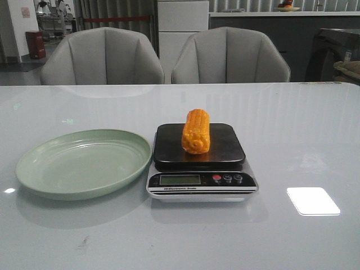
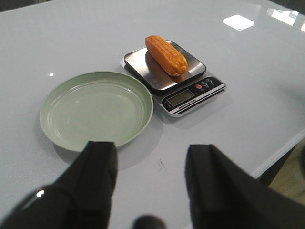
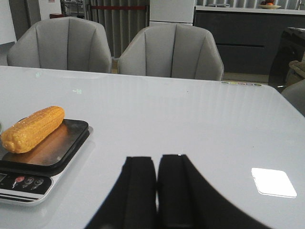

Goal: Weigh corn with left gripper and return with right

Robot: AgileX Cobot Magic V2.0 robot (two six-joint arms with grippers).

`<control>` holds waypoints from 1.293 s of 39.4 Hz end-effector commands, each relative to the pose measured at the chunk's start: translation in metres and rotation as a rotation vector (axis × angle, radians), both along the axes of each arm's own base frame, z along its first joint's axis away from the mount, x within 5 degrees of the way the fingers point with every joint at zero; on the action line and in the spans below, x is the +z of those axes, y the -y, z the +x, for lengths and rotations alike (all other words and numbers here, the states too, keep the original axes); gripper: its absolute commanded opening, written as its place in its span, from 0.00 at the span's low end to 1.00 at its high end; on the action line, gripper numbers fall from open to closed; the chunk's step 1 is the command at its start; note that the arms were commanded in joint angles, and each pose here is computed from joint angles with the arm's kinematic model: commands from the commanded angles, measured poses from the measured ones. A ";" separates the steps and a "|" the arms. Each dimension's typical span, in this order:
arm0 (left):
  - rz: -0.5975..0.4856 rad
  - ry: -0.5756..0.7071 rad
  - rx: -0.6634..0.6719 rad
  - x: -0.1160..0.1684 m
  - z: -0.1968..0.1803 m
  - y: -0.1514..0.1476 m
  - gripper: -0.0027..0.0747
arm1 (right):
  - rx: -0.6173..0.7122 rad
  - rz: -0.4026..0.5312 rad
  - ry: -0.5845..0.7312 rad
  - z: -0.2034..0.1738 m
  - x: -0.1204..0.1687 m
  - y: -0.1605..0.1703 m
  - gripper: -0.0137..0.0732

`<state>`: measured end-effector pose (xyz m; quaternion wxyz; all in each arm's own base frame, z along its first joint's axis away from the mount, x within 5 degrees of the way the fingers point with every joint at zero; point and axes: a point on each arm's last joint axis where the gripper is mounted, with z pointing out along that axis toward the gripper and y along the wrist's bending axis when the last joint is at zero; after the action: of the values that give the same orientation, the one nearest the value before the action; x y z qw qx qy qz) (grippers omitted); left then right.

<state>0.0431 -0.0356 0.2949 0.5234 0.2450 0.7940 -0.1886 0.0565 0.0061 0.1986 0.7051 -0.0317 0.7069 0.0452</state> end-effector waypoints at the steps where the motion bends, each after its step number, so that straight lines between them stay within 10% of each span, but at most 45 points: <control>1: -0.062 0.093 0.009 0.001 -0.008 -0.006 0.29 | -0.003 -0.003 0.092 -0.001 0.005 0.000 0.36; 4: -0.088 0.133 0.011 -0.004 -0.014 -0.009 0.17 | -0.003 -0.003 0.092 -0.001 0.005 0.000 0.36; 35: -0.129 0.197 0.012 -0.004 -0.023 -0.015 0.20 | 0.002 0.020 0.374 -0.011 0.054 0.000 0.36; 51: -0.129 0.197 0.012 -0.004 -0.023 -0.015 0.20 | -0.009 -0.019 -0.023 0.026 0.106 -0.002 0.36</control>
<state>0.0188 -0.0200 0.2766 0.5826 0.2353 0.7515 -0.2014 0.0741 0.0079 0.2888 0.7101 -0.0317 0.7020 0.0444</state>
